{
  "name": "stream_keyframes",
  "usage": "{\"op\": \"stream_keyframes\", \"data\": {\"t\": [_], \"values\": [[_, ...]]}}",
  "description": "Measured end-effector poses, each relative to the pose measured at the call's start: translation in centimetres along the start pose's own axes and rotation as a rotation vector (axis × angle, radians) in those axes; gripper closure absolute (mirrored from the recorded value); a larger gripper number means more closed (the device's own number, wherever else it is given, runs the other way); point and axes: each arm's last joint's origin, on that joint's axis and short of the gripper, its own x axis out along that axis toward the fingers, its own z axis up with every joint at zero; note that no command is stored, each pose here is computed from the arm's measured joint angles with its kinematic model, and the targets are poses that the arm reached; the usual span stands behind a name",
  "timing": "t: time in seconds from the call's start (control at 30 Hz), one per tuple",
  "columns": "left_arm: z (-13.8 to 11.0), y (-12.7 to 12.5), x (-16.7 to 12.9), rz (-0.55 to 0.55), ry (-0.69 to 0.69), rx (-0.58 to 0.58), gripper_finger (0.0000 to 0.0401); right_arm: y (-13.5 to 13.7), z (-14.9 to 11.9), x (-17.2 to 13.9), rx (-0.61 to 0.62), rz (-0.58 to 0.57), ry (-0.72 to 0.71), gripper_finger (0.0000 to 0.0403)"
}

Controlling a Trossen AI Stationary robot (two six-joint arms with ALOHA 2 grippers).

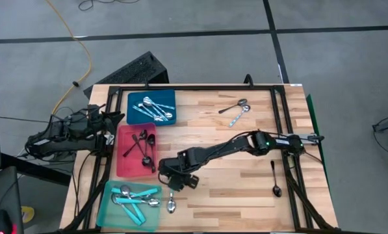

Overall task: Sort silverware by color (type)
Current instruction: Put the light blue spoon into the light blue bin

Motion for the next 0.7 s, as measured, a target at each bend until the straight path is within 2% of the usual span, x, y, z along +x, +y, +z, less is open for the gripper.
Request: {"op": "stream_keyframes", "data": {"t": [0.37, 0.57, 0.7], "values": [[0.0, 0.0, 0.0, -0.001, -0.001, -0.001, 0.0207, 0.5, -0.8, 2.9, 0.001, 0.040, -0.040, 0.0182], [0.1, 0.0, 0.0, 0.015, -0.020, -0.006, 0.0207, 0.7, -1.0, 3.1, 0.075, 0.061, -0.030, 0.0183], [0.1, 0.0, 0.0, 0.015, -0.022, -0.011, 0.0207, 0.7, -1.0, 3.1, 0.084, 0.066, -0.026, 0.0198]]}}
